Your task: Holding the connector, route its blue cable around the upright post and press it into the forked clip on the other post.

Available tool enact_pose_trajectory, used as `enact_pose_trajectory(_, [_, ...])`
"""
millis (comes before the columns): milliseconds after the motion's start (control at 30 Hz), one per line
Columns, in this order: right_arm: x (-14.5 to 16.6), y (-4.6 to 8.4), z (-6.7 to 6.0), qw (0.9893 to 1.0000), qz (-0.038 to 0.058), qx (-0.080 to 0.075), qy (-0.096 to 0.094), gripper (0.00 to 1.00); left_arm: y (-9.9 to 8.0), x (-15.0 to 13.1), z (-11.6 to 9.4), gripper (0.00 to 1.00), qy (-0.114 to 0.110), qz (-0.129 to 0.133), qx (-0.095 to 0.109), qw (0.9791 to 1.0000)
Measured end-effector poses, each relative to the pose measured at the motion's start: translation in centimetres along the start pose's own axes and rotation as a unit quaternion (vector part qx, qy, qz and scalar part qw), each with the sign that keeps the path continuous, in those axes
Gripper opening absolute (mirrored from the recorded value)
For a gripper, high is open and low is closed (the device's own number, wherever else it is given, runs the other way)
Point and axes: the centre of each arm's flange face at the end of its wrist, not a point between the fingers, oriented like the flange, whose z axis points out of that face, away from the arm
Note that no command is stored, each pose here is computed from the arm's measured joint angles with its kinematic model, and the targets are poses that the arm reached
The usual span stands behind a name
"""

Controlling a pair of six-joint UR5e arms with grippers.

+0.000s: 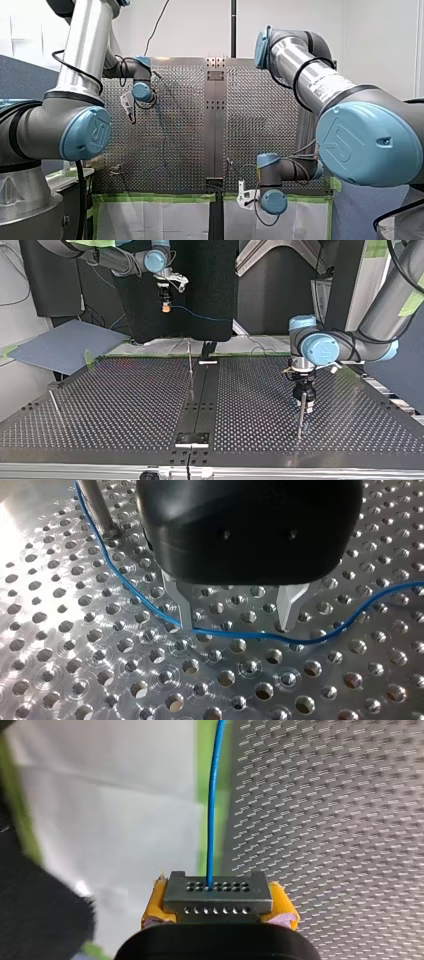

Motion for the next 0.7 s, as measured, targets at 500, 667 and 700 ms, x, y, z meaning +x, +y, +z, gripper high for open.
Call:
enact_pose_trajectory(500, [6.8,0.9,0.9,0.9958,0.0206,-0.002,0.089,0.00,-0.1,0.0,-0.1,0.81,0.001,0.000,0.001,1.0000])
enact_pose_trajectory(667, [9.4,1.2,1.2,0.9924,0.0258,-0.006,0.120,0.00,-0.1,0.0,-0.1,0.81,0.001,0.000,0.001,1.0000])
enact_pose_trajectory(700, [9.9,1.2,1.2,0.9918,0.0265,-0.007,0.125,0.00,-0.1,0.0,-0.1,0.81,0.001,0.000,0.001,1.0000])
